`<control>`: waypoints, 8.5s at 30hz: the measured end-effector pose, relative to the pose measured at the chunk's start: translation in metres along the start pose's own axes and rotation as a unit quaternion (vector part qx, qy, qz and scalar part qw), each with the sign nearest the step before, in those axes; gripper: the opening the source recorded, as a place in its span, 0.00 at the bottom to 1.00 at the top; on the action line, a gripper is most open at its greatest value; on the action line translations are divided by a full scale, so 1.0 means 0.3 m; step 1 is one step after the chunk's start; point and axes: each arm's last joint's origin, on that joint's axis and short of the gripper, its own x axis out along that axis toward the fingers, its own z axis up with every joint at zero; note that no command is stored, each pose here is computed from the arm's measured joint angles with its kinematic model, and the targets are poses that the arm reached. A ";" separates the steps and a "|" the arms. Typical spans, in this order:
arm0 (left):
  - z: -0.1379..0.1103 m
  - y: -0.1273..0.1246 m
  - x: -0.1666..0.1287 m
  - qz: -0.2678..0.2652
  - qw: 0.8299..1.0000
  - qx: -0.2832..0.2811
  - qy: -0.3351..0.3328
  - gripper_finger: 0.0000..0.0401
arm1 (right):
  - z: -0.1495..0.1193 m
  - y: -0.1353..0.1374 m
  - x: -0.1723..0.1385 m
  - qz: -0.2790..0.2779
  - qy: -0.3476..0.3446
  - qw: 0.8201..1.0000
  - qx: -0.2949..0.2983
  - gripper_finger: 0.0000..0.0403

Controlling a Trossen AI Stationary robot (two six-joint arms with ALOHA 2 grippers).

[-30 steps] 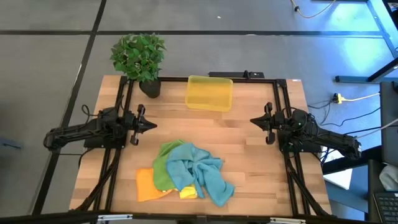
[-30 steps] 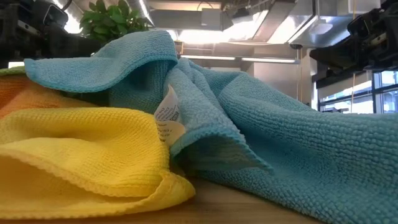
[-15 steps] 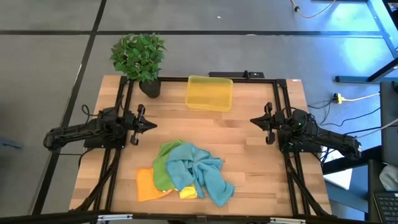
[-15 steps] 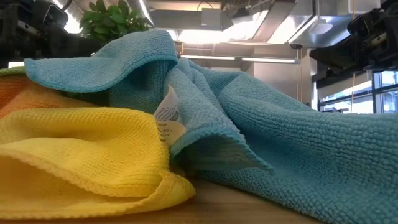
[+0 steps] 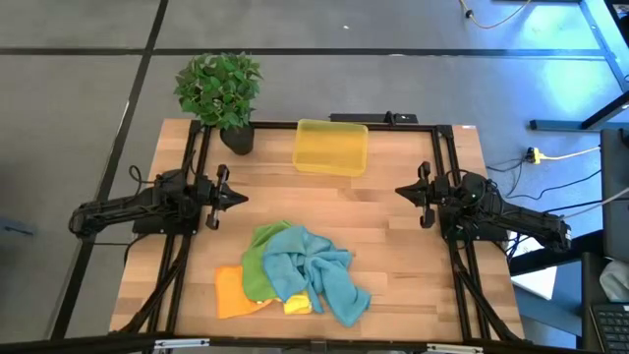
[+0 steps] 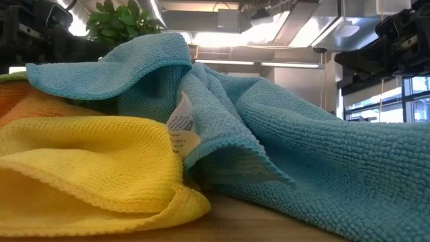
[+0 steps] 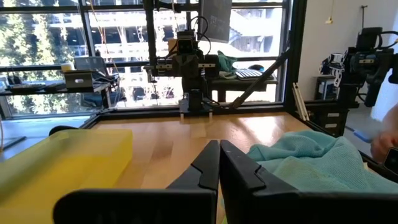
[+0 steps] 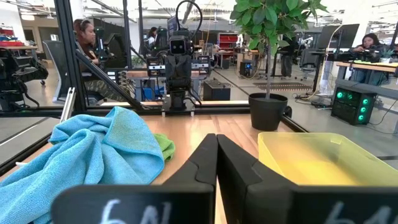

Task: Fold microfiber towels
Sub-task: Fold the left blue microfiber towel

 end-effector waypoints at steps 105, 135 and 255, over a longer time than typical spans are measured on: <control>0.235 -0.416 0.647 -0.044 0.861 -0.106 0.496 0.35 | 0.000 0.000 0.000 0.000 0.000 1.000 0.000 0.03; 0.120 -0.758 0.596 -0.118 0.868 0.148 0.459 0.35 | 0.000 0.000 0.000 0.000 0.000 1.000 0.000 0.03; 0.182 -0.936 0.683 -0.006 0.848 0.246 0.470 0.21 | 0.000 0.000 0.000 0.000 0.000 1.000 0.000 0.03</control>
